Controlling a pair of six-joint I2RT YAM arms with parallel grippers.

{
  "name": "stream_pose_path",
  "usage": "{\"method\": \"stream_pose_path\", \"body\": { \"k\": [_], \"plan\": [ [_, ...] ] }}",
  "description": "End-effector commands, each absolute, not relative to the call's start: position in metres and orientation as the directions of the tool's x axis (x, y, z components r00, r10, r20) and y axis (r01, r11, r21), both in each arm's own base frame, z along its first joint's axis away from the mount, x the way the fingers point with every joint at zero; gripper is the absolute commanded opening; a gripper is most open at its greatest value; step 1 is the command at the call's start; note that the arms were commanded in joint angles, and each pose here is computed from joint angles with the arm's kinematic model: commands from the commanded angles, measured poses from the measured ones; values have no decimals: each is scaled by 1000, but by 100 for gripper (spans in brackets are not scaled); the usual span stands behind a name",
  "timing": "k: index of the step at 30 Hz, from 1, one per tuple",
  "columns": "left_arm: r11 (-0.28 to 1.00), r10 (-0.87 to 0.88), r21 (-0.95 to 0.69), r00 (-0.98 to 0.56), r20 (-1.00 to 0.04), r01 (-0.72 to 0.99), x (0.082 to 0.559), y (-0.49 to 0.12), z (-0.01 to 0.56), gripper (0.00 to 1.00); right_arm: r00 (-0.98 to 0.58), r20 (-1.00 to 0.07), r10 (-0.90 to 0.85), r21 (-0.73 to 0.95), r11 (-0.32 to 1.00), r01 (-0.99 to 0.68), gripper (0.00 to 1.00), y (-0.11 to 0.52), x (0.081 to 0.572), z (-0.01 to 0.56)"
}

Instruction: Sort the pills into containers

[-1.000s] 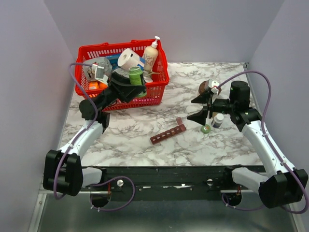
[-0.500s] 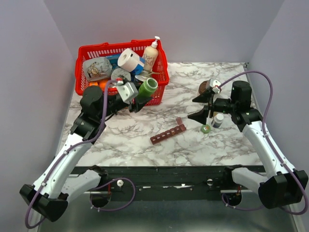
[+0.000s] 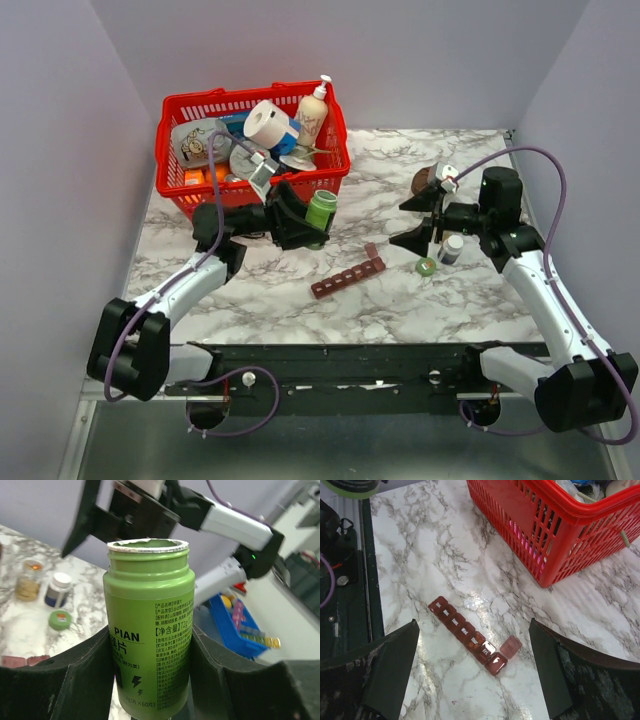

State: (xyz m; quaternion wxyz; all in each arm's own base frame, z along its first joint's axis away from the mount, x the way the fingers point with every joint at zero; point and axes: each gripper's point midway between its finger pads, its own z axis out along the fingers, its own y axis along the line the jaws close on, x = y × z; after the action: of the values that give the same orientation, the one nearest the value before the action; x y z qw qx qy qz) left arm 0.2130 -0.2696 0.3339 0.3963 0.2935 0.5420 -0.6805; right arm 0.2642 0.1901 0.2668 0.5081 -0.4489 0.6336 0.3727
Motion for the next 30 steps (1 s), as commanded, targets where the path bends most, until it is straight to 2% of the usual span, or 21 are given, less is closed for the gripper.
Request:
{"method": "stream_pose_path", "body": {
  "k": [1,3,4,7,10,18,23,30],
  "plan": [
    [-64,-166,-135,-144,-975,989,191,-254,334,0,-40,-980,-195,-30,344,-939,100,186,266,270],
    [109,-19,50,53,-998,993,203,-256,323,0,-35,-976,-213,-50,379,-924,100,181,271,268],
    [172,127,76,55,-990,982,210,-250,287,0,-25,-973,-227,-67,389,-919,100,179,273,267],
    [116,199,7,-16,-980,993,201,-256,264,0,-9,-964,-266,-107,419,-902,100,173,281,263],
    [139,307,40,-5,-952,989,203,-262,230,0,-3,-954,-301,-144,465,-874,100,165,290,260],
    [127,445,144,73,-892,981,224,-273,185,0,-109,-940,-324,-121,613,-781,100,131,316,243],
    [78,541,112,52,-839,991,232,-288,152,0,-149,-934,-325,-121,679,-724,100,114,326,240],
    [45,635,89,40,-772,995,248,-308,127,0,-255,-920,-298,-114,826,-552,100,73,347,236]
  ]
}}
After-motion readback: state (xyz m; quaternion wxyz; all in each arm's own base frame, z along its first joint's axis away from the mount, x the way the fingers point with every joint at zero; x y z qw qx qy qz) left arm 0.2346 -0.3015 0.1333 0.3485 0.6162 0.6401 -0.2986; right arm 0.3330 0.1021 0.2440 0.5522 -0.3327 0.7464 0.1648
